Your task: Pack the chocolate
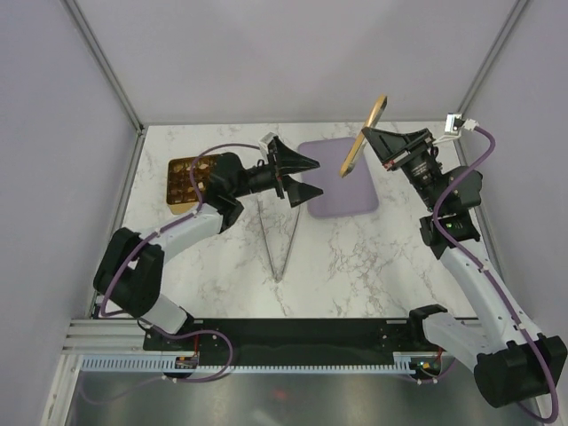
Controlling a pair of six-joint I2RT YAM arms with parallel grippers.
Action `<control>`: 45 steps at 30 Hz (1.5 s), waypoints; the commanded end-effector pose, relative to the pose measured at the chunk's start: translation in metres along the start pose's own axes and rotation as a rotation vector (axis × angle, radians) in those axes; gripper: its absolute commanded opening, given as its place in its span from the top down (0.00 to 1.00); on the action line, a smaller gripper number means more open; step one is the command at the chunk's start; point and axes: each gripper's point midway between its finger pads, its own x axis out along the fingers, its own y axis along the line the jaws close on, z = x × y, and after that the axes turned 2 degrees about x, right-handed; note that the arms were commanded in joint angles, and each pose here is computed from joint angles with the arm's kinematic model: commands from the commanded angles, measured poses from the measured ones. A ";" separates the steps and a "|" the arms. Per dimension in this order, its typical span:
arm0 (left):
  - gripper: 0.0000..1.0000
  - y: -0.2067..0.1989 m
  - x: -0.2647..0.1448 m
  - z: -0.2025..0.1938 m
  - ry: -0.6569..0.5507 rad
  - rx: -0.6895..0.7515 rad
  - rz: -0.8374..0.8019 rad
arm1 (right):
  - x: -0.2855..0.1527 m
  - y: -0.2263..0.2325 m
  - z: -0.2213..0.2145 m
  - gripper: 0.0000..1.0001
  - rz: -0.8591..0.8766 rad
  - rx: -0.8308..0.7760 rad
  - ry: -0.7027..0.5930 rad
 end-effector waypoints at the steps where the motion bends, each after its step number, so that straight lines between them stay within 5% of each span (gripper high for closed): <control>1: 0.00 -0.025 0.018 -0.005 0.015 -0.132 -0.137 | 0.003 0.018 0.013 1.00 0.076 -0.106 -0.087; 22: 0.04 0.000 0.067 0.002 -0.006 -0.371 -0.239 | -0.036 -0.017 -0.027 1.00 0.029 -0.159 -0.078; 31: 0.51 -0.004 0.068 0.007 0.011 -0.355 -0.321 | -0.080 -0.047 -0.060 1.00 -0.062 -0.194 0.014; 42: 0.87 0.001 0.072 0.003 0.082 -0.263 -0.327 | -0.125 -0.095 -0.084 1.00 -0.300 -0.281 0.137; 45: 0.98 0.000 0.073 0.003 0.103 -0.248 -0.330 | -0.137 -0.102 -0.085 0.87 -0.350 -0.282 0.141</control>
